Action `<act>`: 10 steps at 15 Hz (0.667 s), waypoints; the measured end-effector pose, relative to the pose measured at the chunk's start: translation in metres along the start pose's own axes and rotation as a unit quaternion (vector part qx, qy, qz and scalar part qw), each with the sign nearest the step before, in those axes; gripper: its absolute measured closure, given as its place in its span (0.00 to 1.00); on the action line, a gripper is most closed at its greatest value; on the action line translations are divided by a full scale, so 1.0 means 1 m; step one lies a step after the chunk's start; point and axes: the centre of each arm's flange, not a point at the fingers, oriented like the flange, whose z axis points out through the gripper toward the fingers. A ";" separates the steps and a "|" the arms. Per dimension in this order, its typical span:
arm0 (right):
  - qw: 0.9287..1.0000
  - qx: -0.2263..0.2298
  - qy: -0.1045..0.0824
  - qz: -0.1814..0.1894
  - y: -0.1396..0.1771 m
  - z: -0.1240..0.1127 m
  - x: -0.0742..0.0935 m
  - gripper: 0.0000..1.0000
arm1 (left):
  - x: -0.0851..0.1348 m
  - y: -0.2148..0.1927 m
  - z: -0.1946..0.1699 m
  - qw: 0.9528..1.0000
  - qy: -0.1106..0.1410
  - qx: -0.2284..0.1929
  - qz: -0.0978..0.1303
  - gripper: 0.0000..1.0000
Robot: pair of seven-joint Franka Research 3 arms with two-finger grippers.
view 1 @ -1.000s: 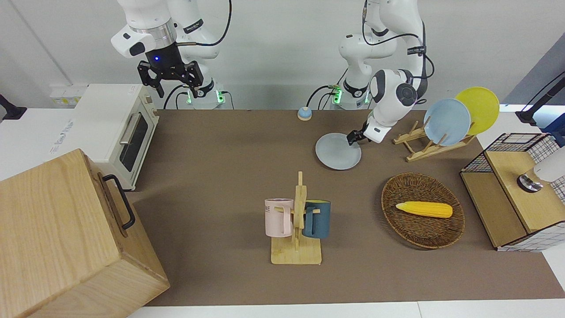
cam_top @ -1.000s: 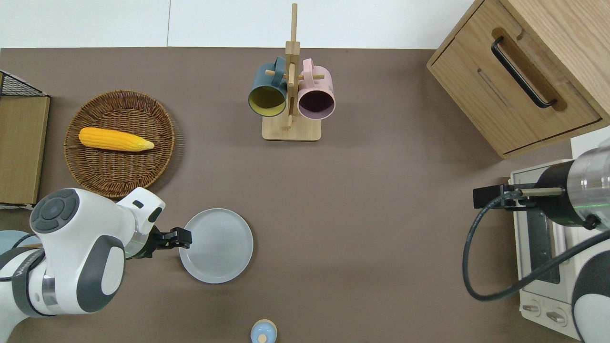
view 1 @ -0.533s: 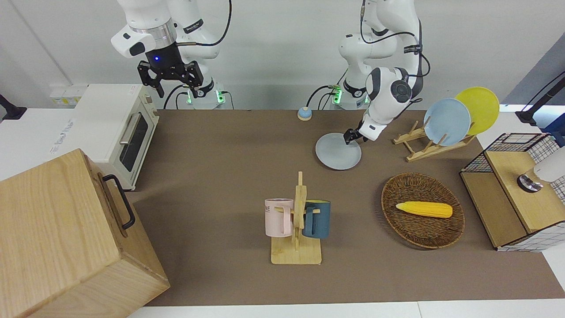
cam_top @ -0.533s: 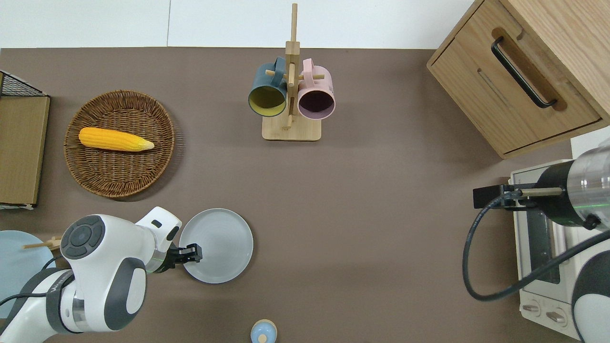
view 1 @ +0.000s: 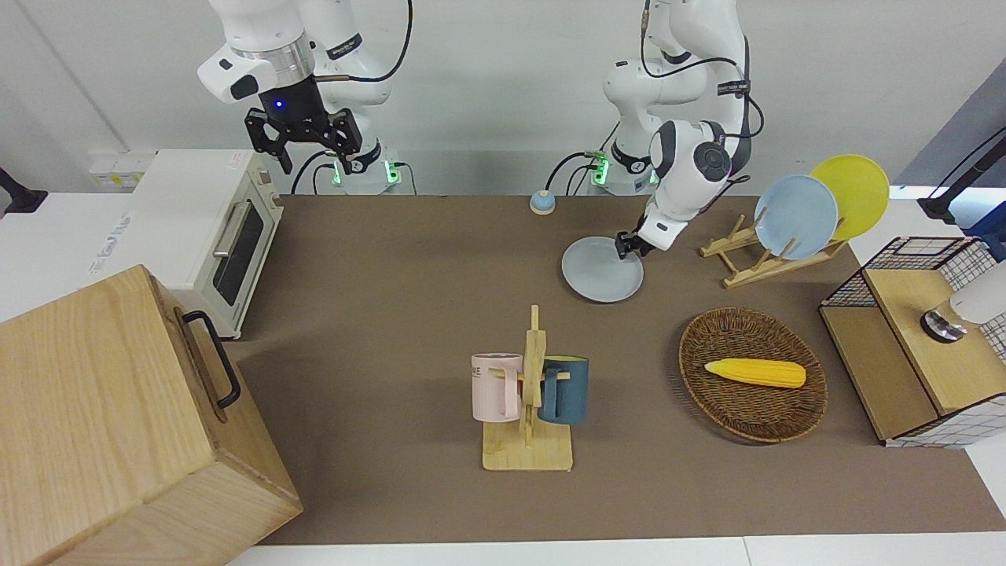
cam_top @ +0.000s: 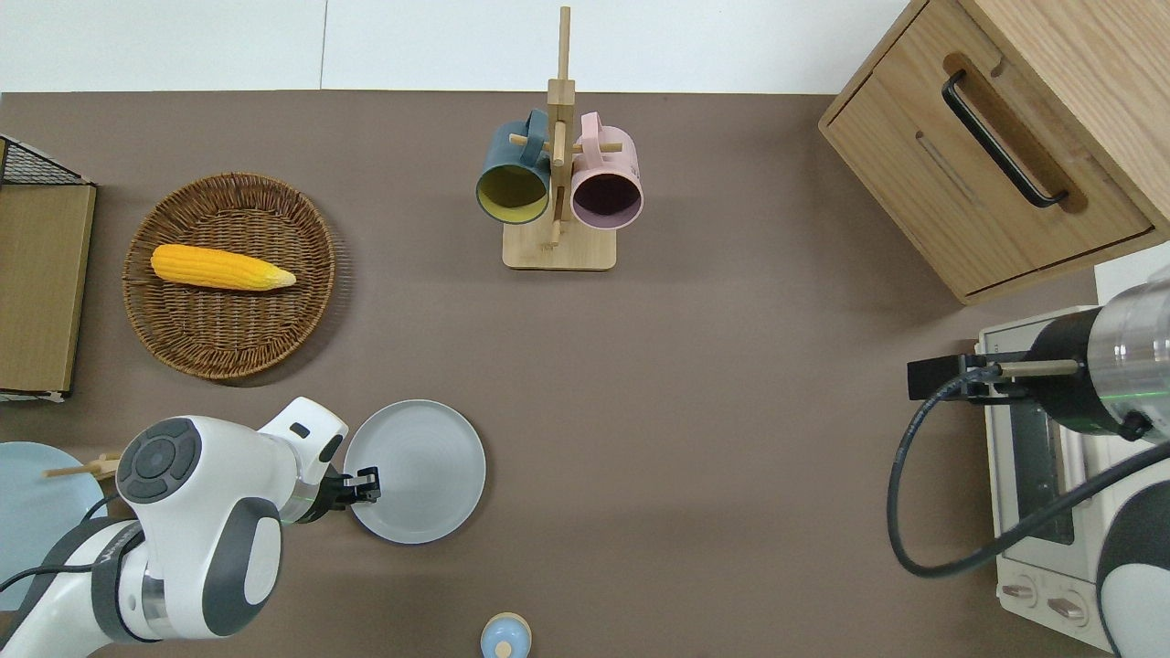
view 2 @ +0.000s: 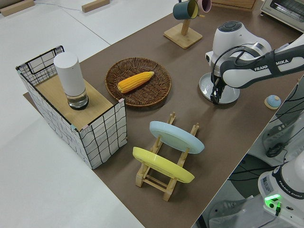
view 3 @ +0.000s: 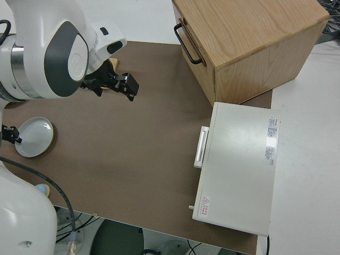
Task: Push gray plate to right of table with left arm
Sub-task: 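Lower the left gripper against the gray plate's rim, then push the gray plate with the left gripper toward the right arm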
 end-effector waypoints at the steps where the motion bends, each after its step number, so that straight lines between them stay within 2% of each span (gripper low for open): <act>1: 1.000 0.000 0.000 0.000 0.000 0.000 0.000 0.00 | 0.000 0.000 0.001 1.000 0.001 0.000 0.000 0.83; 2: 1.000 0.000 0.000 0.000 0.000 0.000 0.000 0.00 | -0.001 -0.001 0.001 1.000 0.001 0.000 0.000 0.86; 3: 1.000 0.000 0.000 0.000 0.000 0.000 0.000 0.00 | 0.000 0.000 0.001 1.000 0.003 -0.001 -0.001 0.96; 10: 1.000 0.000 0.000 0.000 0.000 0.000 0.000 0.00 | -0.002 0.002 -0.001 1.000 0.006 -0.003 0.000 0.97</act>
